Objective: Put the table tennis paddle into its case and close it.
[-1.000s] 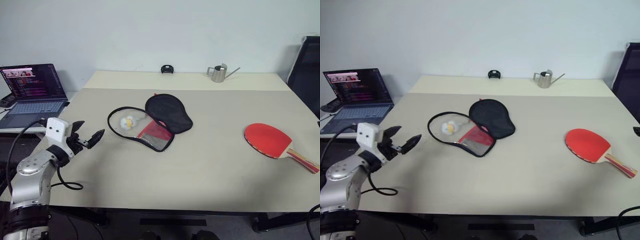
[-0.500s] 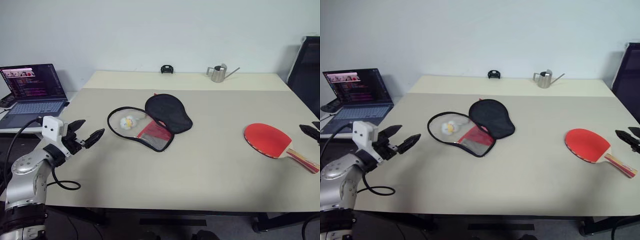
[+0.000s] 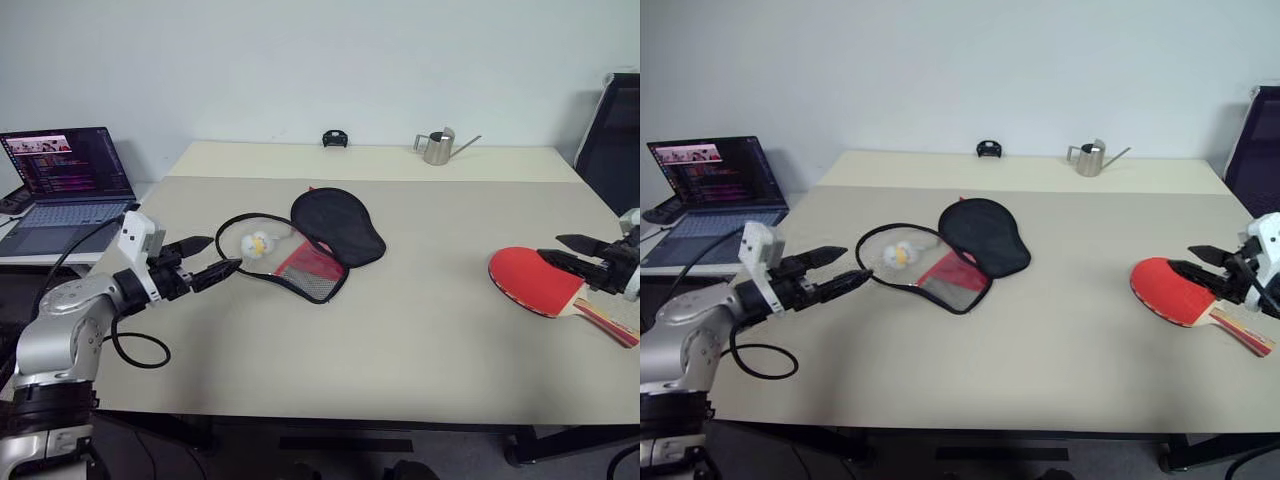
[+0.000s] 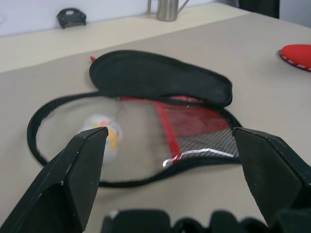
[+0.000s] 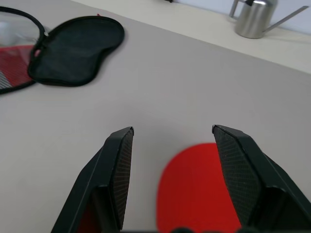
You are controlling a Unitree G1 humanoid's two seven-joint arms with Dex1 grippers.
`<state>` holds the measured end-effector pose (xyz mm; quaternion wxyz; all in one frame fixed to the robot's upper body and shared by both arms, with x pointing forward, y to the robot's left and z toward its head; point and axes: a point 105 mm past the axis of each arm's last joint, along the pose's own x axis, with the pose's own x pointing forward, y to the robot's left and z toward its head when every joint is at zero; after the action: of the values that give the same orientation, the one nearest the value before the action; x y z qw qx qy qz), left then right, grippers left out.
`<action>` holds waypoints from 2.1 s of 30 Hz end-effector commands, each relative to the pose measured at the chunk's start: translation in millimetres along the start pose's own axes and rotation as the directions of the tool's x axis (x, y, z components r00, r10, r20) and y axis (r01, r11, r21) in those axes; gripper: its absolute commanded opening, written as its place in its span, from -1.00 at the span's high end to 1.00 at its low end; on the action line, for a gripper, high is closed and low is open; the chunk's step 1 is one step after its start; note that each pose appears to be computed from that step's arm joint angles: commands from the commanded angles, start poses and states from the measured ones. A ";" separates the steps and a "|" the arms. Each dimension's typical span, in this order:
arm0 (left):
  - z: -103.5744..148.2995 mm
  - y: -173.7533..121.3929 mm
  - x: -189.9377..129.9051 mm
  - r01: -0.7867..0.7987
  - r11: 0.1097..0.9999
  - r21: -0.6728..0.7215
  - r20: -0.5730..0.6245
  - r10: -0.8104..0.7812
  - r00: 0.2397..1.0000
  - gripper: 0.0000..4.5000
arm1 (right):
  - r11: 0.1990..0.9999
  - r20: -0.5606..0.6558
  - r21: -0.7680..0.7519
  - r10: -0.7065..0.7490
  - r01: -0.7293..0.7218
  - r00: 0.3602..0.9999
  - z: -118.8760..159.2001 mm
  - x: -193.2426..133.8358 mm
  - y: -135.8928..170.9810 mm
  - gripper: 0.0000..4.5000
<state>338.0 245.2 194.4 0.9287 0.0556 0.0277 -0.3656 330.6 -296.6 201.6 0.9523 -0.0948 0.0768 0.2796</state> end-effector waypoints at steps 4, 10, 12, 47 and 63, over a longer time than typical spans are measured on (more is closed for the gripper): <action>16.7 -20.9 14.9 0.198 0.978 0.066 -0.028 -0.197 0.980 -1.00 | 0.986 0.059 -0.006 0.168 -0.168 0.984 30.5 42.9 54.4 -0.26; 22.9 -17.5 21.1 0.197 0.978 0.071 0.000 -0.198 0.980 -1.00 | 0.954 0.060 0.088 0.283 -0.287 0.957 31.7 92.9 94.8 -0.26; 24.1 -16.4 20.9 0.192 0.979 0.072 0.004 -0.192 0.981 -1.00 | 0.946 0.064 0.112 0.297 -0.303 0.953 32.6 110.6 104.6 -0.26; 25.0 -7.8 15.4 0.156 0.983 0.093 -0.004 -0.156 0.988 -1.00 | 0.720 -0.074 -0.660 0.220 -0.213 0.973 -2.0 231.6 166.5 -0.26; 22.4 -8.0 14.7 0.145 0.984 0.102 -0.010 -0.145 0.989 -1.00 | 0.597 -0.033 -0.796 0.116 -0.096 0.993 5.9 250.1 172.9 -0.65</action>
<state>345.1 225.7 200.5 0.8952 0.0849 0.0374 -0.4359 442.2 -27.9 120.7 0.7940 -0.4959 -0.0385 0.3496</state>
